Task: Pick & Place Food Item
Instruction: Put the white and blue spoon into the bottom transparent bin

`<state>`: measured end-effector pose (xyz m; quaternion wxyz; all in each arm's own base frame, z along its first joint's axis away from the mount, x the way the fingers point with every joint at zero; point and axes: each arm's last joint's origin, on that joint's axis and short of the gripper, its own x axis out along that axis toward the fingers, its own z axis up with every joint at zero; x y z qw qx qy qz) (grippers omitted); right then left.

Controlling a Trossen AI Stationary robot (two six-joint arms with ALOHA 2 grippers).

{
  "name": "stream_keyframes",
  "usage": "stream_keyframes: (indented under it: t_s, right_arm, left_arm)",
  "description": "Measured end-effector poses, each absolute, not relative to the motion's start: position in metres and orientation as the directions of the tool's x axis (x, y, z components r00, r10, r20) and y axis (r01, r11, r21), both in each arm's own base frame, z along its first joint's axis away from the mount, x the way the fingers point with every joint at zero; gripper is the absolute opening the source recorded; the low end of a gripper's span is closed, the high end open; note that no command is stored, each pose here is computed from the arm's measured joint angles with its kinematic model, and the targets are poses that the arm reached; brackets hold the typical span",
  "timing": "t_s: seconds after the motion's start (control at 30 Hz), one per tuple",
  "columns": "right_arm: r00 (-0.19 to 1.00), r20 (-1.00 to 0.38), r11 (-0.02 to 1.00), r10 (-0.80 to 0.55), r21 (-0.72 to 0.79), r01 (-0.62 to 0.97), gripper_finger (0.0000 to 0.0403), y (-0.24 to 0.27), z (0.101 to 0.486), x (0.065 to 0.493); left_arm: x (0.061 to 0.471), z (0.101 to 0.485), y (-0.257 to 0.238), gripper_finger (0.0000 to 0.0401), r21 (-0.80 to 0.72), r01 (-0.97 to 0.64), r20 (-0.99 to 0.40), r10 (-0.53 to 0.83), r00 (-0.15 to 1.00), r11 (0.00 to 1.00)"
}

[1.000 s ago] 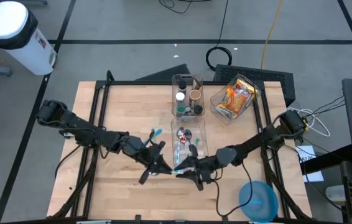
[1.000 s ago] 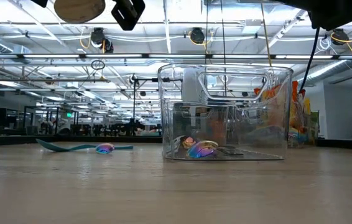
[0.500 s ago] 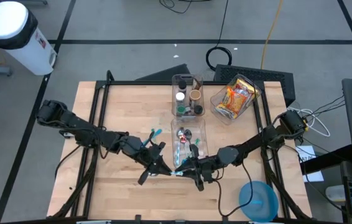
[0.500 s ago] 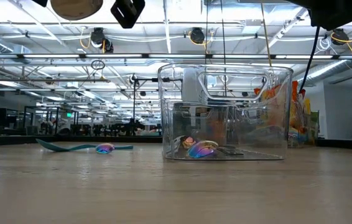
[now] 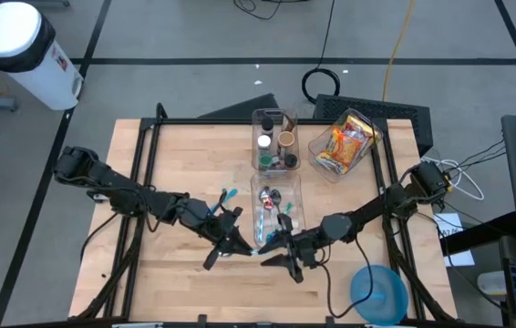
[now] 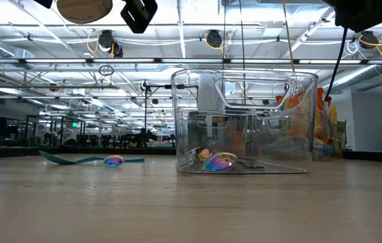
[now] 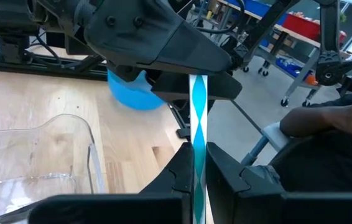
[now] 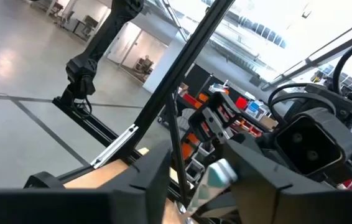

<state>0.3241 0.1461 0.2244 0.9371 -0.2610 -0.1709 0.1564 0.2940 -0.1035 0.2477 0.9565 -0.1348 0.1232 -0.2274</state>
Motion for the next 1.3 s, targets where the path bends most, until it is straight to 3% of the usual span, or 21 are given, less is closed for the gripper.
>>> stream_keyframes:
  t_s: [0.3, 0.53, 0.63, 0.93, 1.07, 1.3]
  right_arm:
    - [0.899, 0.227, 0.806, 0.374, -0.559, -0.194, 0.0032, 0.142, 0.224, 0.326]
    - [0.907, 0.196, 0.812, 0.373, -0.541, -0.217, 0.0028, 0.138, 0.221, 0.328]
    - [0.895, 0.192, 0.805, 0.402, -0.540, -0.246, 0.0028, 0.139, 0.221, 0.328]
    - [0.905, 0.133, 0.816, 0.405, -0.499, -0.292, 0.0028, 0.139, 0.216, 0.328]
    - [0.950, 0.086, 0.843, 0.301, -0.489, -0.223, 0.0027, 0.137, 0.236, 0.317]
    - [0.994, -0.046, 0.857, -0.104, -0.511, 0.067, 0.0026, 0.144, 0.265, 0.276]
  left_arm:
    - [0.294, 0.247, -0.103, 0.0026, -0.319, 0.405, -0.180, -0.474, 0.862, 0.857]
    - [0.294, 0.246, -0.104, 0.0027, -0.314, 0.407, -0.184, -0.475, 0.860, 0.858]
    - [0.294, 0.246, -0.103, 0.0050, -0.297, 0.397, -0.184, -0.460, 0.869, 0.868]
    - [0.292, 0.254, -0.100, 0.0139, -0.246, 0.208, -0.156, -0.251, 0.955, 0.947]
    - [0.284, 0.264, -0.097, 0.0172, -0.271, 0.172, -0.156, -0.220, 0.963, 0.947]
    - [0.262, 0.272, -0.096, 0.0187, -0.192, 0.022, -0.235, -0.068, 0.970, 0.981]
